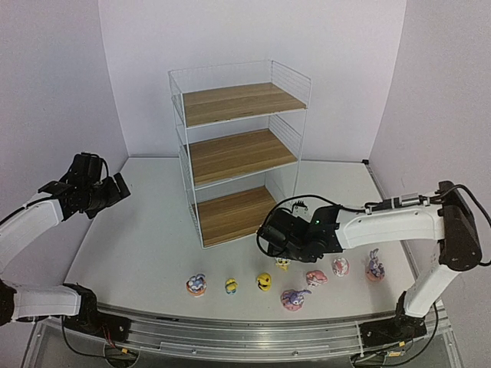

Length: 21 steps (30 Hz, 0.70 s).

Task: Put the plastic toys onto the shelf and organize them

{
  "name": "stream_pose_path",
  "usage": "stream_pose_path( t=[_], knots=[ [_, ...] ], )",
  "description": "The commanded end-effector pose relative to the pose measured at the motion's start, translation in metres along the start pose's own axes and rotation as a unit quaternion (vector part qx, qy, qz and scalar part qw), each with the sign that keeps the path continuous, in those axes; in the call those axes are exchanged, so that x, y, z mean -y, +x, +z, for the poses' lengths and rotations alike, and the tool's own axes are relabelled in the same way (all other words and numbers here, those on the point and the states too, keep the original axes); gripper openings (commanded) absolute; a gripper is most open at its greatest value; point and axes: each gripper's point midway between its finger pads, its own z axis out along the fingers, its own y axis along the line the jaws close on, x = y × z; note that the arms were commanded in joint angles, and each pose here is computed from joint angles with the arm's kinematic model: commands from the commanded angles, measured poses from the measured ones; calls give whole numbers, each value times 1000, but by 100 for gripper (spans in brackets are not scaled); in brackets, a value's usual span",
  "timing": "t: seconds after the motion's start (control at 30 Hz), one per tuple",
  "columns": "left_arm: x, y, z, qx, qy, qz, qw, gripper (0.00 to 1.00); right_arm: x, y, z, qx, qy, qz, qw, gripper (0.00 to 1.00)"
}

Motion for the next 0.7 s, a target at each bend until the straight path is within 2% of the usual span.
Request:
stream_pose_path(
  t=[0.0,0.23,0.67],
  knots=[
    [2,-3,0,6,4,4,1000,100,0,-11,1,35,21,47,998,79],
    [2,-3,2,6,3,8,1000,100,-11,14,21,-10,29,25,999,77],
    [1,-3,2,9,1,6,1000,100,-5,33,33,-36,44,20,998,73]
  ],
)
